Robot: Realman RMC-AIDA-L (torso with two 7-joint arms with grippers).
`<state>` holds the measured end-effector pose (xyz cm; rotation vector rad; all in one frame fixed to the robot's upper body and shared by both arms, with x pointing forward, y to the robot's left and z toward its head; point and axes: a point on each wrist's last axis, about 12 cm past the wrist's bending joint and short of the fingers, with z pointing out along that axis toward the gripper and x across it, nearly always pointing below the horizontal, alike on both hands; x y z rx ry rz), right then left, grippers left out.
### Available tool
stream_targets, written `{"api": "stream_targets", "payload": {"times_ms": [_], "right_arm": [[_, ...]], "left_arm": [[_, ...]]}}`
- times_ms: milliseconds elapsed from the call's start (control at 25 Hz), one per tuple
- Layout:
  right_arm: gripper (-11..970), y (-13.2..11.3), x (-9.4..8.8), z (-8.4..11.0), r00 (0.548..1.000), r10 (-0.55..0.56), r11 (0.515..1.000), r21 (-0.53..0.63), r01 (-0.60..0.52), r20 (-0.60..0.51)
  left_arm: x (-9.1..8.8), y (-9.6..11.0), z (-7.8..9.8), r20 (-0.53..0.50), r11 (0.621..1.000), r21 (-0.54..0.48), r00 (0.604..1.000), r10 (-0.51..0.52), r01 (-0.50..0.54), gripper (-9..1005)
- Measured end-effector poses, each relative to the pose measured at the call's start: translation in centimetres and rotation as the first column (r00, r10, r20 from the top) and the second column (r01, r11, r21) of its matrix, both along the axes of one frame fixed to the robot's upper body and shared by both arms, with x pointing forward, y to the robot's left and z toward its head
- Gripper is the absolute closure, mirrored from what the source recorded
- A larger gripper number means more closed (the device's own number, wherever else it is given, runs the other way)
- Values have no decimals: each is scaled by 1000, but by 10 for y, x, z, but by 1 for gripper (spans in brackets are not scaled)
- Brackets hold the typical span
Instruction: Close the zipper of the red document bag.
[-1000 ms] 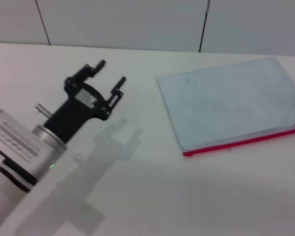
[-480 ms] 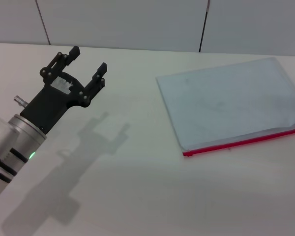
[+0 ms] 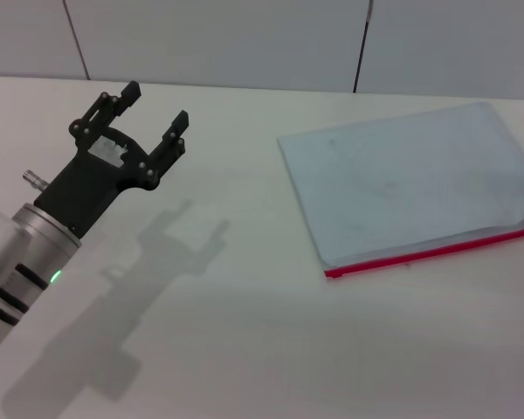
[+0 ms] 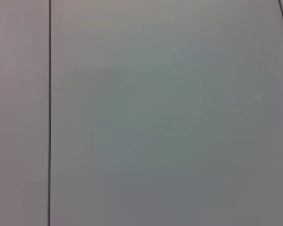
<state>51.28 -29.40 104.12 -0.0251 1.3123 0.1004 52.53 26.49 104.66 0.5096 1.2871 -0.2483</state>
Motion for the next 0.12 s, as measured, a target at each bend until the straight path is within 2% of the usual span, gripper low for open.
{"api": "stream_targets", "payload": {"times_ms": [120], "right_arm": [[163,0,0,0,1000,1,1000,1,-1,-2]], "left_arm": [[-2,1,0,5,1000,-5,1000,0,0,285]]}}
